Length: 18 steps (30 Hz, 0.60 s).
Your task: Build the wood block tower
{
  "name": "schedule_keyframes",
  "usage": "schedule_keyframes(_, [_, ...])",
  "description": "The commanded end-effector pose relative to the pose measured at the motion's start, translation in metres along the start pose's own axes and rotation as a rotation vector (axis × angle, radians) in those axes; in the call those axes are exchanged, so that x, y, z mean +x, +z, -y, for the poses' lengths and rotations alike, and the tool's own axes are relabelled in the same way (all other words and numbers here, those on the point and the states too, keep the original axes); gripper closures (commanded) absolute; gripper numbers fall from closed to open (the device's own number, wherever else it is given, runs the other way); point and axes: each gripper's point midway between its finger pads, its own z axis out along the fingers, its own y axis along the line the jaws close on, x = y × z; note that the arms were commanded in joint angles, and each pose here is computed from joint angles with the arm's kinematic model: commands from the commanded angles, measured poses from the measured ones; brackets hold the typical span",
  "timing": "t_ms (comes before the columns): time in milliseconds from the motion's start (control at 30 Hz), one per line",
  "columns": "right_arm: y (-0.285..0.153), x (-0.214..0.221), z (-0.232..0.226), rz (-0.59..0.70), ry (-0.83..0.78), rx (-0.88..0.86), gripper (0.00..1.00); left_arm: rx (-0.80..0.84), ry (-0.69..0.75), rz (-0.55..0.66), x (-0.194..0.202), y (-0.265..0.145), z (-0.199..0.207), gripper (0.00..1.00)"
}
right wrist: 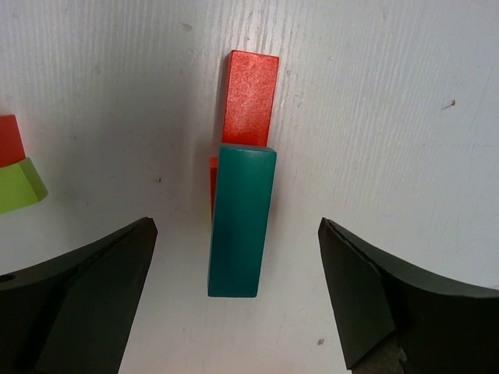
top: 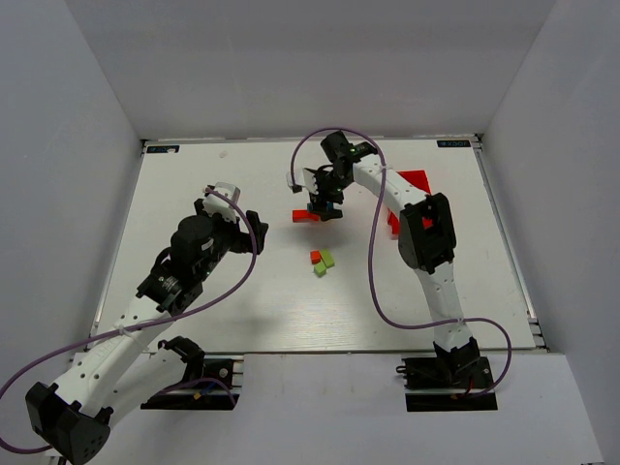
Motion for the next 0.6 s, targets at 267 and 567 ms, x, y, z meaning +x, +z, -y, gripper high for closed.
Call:
schedule_keyframes(267, [-0.094,-0.039,-0.029,0.053,-0.071,0.132,0.10,-0.013,0.002,0.017,-0.005,-0.001,-0.003,0.01])
schedule_keyframes(567, [-0.145,-0.018,-0.090,0.149,0.134,0.527,0.10,0.122,-0.038,0.026,0.000,-0.001,0.021,0.01])
